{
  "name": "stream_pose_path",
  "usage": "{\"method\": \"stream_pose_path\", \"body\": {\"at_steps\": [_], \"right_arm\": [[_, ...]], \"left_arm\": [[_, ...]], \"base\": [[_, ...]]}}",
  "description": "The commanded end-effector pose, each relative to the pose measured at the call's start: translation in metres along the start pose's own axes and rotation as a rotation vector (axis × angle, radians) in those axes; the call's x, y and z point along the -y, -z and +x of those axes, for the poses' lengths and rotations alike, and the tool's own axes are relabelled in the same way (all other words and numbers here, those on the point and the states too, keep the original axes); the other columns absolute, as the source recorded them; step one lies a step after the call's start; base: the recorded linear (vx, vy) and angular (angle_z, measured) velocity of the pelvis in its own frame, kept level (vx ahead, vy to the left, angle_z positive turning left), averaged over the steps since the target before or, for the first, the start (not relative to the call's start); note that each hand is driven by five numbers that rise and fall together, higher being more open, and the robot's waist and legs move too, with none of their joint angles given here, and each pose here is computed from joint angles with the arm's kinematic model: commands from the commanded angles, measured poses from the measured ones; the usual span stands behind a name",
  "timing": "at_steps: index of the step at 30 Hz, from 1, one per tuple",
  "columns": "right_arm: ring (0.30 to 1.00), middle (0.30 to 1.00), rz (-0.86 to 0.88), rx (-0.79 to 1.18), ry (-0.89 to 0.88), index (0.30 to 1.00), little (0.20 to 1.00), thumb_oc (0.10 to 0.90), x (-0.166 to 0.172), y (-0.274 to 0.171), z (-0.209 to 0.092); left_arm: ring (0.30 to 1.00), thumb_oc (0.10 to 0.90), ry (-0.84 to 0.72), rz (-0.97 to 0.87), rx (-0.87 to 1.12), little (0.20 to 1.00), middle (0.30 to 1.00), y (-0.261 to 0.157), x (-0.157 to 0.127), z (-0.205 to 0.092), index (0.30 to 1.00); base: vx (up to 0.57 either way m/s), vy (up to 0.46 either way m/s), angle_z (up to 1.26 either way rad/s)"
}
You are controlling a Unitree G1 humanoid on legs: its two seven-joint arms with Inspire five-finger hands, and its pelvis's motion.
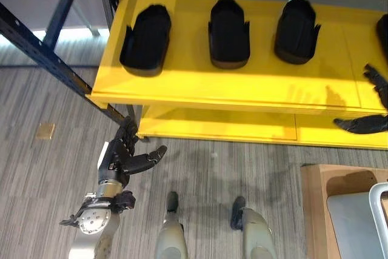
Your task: Move parts from the plastic box to the shelf.
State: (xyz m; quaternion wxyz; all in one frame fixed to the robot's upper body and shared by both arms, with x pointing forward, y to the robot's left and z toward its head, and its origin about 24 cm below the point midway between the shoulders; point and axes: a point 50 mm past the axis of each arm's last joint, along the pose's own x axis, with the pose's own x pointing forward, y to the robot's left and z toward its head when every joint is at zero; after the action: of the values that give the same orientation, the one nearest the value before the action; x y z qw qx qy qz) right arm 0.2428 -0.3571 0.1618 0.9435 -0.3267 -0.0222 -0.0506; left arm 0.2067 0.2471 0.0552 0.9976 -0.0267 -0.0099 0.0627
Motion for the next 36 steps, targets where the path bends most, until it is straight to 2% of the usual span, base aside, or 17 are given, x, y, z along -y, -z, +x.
{"method": "stream_pose_path", "body": {"at_steps": [1,10,19,31,36], "right_arm": [[1.000,1.000,0.158,0.152,0.095,1.000,1.000,0.900,0.001,-0.017,0.000],[1.000,1.000,0.442,0.103,0.065,1.000,1.000,0.900,-0.063,0.010,-0.023],[1.000,1.000,0.555,0.102,0.061,1.000,1.000,0.900,-0.095,0.011,-0.038],[1.000,1.000,0.530,0.161,0.063,1.000,1.000,0.900,-0.082,0.002,-0.049],[1.000,1.000,0.512,0.169,0.083,1.000,1.000,0.900,-0.076,0.000,-0.050]], "left_arm": [[1.000,0.900,0.040,-0.052,0.139,1.000,1.000,-0.024,0.004,-0.001,1.000],[1.000,0.900,0.024,-0.146,0.060,1.000,1.000,-0.001,0.010,-0.010,1.000],[1.000,0.900,-0.005,-0.191,0.030,1.000,1.000,0.012,0.015,-0.014,1.000],[1.000,0.900,-0.006,-0.272,0.024,1.000,1.000,0.016,0.021,-0.018,1.000],[1.000,0.900,0.018,-0.263,-0.009,1.000,1.000,0.021,0.023,-0.021,1.000]], "base": [[0.10,0.013,-0.11],[0.08,-0.014,-0.20],[0.00,-0.037,-0.20],[-0.08,-0.197,-0.04],[0.06,-0.088,0.54]]}}
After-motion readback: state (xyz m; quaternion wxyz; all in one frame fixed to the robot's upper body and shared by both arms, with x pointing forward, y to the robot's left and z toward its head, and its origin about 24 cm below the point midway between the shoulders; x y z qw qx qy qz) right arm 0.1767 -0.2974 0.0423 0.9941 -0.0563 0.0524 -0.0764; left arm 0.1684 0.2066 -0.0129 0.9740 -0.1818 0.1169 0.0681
